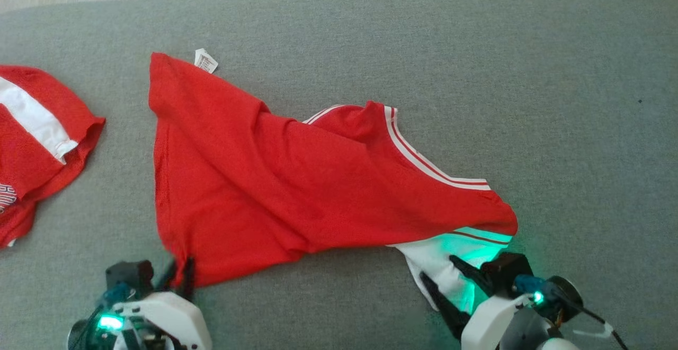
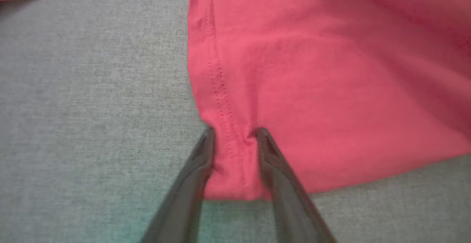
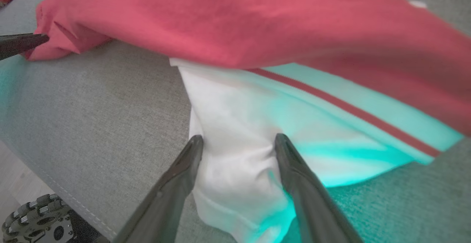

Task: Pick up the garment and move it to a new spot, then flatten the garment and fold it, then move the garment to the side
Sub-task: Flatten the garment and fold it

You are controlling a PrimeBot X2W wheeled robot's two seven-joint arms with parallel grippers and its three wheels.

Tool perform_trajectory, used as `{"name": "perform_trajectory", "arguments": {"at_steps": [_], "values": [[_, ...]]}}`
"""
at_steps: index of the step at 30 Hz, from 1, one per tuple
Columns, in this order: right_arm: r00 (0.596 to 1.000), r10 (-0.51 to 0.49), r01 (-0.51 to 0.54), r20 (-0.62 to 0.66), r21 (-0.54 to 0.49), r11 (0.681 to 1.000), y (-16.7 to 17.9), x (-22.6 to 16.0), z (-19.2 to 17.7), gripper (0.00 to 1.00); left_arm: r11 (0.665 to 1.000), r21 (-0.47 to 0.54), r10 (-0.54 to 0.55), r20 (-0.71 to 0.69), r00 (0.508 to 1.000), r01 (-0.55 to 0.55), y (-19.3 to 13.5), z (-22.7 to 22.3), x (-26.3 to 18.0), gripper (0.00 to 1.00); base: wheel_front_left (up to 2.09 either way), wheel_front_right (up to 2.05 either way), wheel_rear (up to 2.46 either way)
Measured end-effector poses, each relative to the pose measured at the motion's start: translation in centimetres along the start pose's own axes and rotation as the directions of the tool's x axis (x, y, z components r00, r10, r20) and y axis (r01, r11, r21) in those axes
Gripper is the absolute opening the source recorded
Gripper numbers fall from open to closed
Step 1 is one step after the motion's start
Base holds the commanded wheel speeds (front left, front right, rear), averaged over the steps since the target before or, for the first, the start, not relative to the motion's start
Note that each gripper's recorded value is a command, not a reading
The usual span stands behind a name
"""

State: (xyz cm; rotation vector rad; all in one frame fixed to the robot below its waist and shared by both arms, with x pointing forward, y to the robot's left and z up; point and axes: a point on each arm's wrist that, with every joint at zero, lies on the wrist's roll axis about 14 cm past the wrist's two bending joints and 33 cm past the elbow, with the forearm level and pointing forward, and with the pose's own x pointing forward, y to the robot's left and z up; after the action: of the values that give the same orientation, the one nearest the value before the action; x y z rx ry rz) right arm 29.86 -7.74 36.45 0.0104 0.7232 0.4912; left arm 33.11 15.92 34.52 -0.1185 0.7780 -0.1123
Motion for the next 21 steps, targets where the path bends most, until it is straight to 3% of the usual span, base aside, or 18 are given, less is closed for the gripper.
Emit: {"name": "perform_trajectory", "arguments": {"at_steps": [1,2,7,14,17,20,21], "values": [[1.000,0.000,0.000,0.004,0.002,1.000,-0.1,0.0,0.2,0.19,1.000,0.005,-0.014,-0.013,1.000,0.014,-0.3,-0.1,0.0,0.00,0.00,0.00,0.00],[1.000,-0.001,0.001,0.005,0.000,1.000,-0.1,0.1,0.3,0.00,1.000,0.007,-0.029,-0.017,0.999,0.029,-0.6,-0.1,0.0,0.00,0.00,0.00,0.00],[0.999,-0.016,0.016,0.029,0.017,1.000,-0.6,-0.1,0.8,0.00,0.999,0.007,-0.053,-0.027,0.998,0.053,-1.1,0.0,-0.1,0.00,0.00,0.00,0.00],[0.984,-0.038,0.016,0.174,0.129,0.992,-0.9,-1.0,4.0,0.00,0.994,-0.043,-0.097,0.022,0.995,0.098,-2.3,1.1,-1.4,0.00,0.00,0.00,0.00],[0.956,-0.067,0.012,0.287,0.190,0.982,-1.9,-2.5,7.0,0.00,0.982,-0.093,-0.152,0.113,0.982,0.163,-3.8,3.3,-3.1,0.00,0.00,0.00,0.00],[0.895,-0.099,-0.009,0.435,0.239,0.971,-3.0,-5.1,11.2,0.00,0.972,-0.101,-0.179,0.266,0.947,0.212,-4.2,8.1,-5.5,0.00,0.00,0.00,0.00],[0.895,-0.099,-0.009,0.435,0.239,0.971,-3.0,-5.1,11.2,0.00,0.972,-0.101,-0.179,0.266,0.947,0.212,-4.2,8.1,-5.5,0.00,0.00,0.00,0.00]]}}
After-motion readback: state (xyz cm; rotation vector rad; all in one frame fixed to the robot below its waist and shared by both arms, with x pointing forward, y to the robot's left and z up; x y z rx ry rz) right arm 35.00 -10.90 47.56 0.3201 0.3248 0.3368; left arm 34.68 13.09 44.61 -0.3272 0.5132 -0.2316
